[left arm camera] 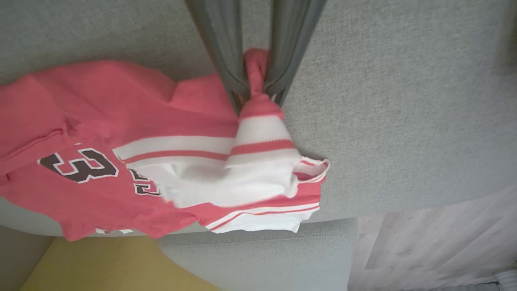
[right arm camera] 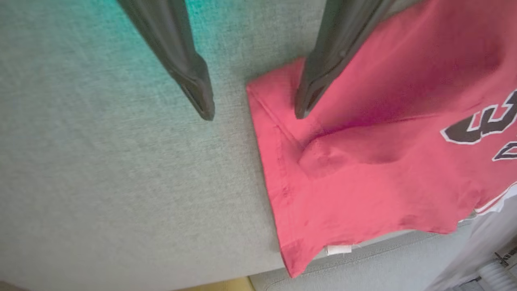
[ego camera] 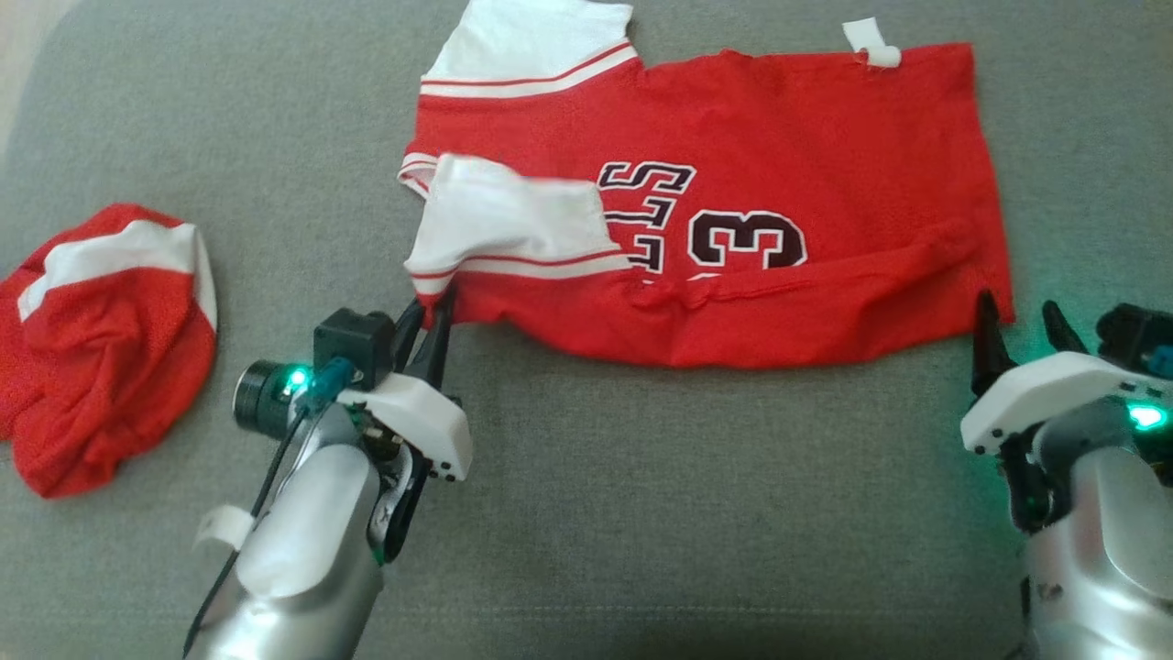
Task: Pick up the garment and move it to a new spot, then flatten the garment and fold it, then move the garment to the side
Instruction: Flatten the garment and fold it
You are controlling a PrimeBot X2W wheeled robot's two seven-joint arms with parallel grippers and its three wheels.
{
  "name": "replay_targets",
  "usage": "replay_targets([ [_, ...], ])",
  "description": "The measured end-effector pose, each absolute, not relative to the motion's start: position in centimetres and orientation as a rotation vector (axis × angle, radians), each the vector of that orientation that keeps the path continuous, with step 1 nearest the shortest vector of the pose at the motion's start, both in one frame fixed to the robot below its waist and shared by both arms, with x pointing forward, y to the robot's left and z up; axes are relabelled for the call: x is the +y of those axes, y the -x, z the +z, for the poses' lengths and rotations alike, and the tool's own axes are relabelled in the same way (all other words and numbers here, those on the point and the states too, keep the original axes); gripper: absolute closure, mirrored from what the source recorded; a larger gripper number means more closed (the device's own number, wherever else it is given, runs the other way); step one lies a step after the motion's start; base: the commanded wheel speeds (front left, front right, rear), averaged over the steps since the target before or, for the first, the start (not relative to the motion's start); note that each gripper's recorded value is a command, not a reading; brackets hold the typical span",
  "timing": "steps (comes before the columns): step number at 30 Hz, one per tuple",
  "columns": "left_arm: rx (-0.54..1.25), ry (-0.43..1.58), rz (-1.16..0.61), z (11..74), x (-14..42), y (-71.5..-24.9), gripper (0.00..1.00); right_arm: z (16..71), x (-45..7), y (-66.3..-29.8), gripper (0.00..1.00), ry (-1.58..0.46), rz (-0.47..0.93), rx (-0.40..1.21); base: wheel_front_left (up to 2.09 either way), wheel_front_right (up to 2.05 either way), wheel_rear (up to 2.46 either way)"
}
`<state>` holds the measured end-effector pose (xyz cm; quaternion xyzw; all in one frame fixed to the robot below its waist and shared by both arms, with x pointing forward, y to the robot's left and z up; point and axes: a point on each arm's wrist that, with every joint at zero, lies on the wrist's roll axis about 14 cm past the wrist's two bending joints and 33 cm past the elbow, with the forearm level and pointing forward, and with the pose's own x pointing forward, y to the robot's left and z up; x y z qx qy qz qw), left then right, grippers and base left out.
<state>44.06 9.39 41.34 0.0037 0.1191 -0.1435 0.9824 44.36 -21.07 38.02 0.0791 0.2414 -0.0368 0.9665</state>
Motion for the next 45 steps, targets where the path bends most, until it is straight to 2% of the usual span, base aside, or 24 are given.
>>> replay_targets([
  [9, 0.196, 0.004, -0.308, 42.4, 8.9, -44.7, 1.0, 36.1, -19.8, -45.9, 0.0, -0.141, -0.043, 0.566, 0.0, 0.0, 0.0],
  [10, 0.197, 0.002, -0.31, 42.4, 8.9, -44.7, 1.0, 36.1, -19.6, -46.1, 0.51, -0.141, -0.04, 0.567, 0.0, 0.0, 0.0],
  [11, 0.198, 0.001, -0.311, 42.4, 8.9, -44.8, 1.0, 36.1, -19.5, -46.3, 0.51, -0.14, -0.036, 0.568, 0.0, 0.0, 0.0],
  [12, 0.198, -0.001, -0.313, 42.4, 8.9, -44.8, 1.0, 36.1, -19.5, -46.5, 1.0, -0.14, -0.034, 0.567, 0.0, 0.0, 0.0],
  [23, 0.224, -0.01, -0.297, 42.1, 9.3, -43.2, 1.0, 37.4, -21.2, -45.2, 1.0, -0.184, -0.094, 0.53, 0.0, 0.0, 0.0],
  [34, 0.255, -0.005, -0.299, 42.4, 9.2, -39.7, 1.0, 38.9, -23.2, -40.3, 1.0, -0.3, -0.168, 0.478, 0.0, 0.0, 0.0],
  [45, 0.388, -0.01, -0.389, 40.2, 7.2, -34.7, 1.0, 37.9, -24.2, -34.3, 1.0, -0.367, -0.192, 0.568, 0.0, 0.0, 0.0],
])
